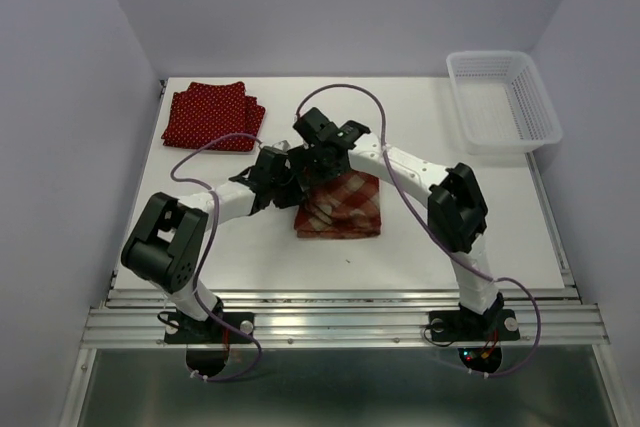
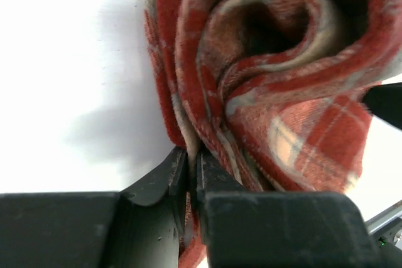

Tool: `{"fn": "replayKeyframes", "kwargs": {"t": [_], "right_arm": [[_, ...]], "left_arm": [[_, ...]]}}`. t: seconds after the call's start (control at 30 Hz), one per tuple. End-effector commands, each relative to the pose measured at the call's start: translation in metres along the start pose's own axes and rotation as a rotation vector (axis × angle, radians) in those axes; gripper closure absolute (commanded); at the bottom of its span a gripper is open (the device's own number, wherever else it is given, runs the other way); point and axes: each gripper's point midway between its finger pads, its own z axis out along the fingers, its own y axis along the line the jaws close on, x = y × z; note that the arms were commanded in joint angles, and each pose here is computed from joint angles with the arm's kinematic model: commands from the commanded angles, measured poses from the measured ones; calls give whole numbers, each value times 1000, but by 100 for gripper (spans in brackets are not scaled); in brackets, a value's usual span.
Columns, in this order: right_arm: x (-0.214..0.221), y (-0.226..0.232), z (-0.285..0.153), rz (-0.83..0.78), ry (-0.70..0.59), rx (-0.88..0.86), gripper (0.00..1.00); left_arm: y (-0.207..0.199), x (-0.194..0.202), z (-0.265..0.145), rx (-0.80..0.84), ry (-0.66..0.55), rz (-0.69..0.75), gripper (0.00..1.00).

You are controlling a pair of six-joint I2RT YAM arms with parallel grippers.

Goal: Fold and stack the skirts
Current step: Fold the skirt

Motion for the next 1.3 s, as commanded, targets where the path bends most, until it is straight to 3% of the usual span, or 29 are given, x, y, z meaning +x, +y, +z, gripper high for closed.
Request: {"fn": "replayKeyframes", "kwargs": {"t": [0.0,0.07,0.17,0.2,0.27,0.3,0.37,0.4,0.47,0.5,0.7,0.93,1.1,1.27], "right_arm": [[-63,27,-80,-8,-266,-175,0],[-68,31,-110,-17,-320,-223,0],[-64,22,-126,-12,-358,-223,0],[-67,20,-144,-4,-406,-225,0],[-59,9,-155,8,-433,-198,0],[-58,1,-157,27,-443,-180,0],[-46,-3,-154,29,-438,-176,0],[-44,-5,-164,32,-458,-183,0],[-35,-5,-166,21,-452,-197,0],[-26,-6,-168,13,-451,-208,0],[-4,-4,-163,-40,-498,-265,0],[35,3,-122,-222,-476,-344,0],[41,3,-89,-293,-446,-330,0],[46,7,-63,-370,-424,-347,0]], "left_arm": [[-9,-23,-26,-21,-93,13,80],[-10,-28,-32,-30,-114,6,79],[-2,-27,-46,-72,-130,-8,65],[1,-28,-53,-94,-144,-14,54],[6,-27,-63,-117,-153,-16,46],[12,-31,-66,-153,-178,-21,37],[16,-32,-74,-179,-186,-22,31],[19,-33,-76,-192,-191,-25,11],[22,-39,-82,-209,-214,-23,9],[18,-44,-86,-200,-230,-18,1],[-34,-68,-93,-1,-248,71,1],[-94,-73,-73,245,-147,197,1],[-108,-70,-43,289,-67,235,1],[-98,-70,-8,234,-15,222,1]]}}
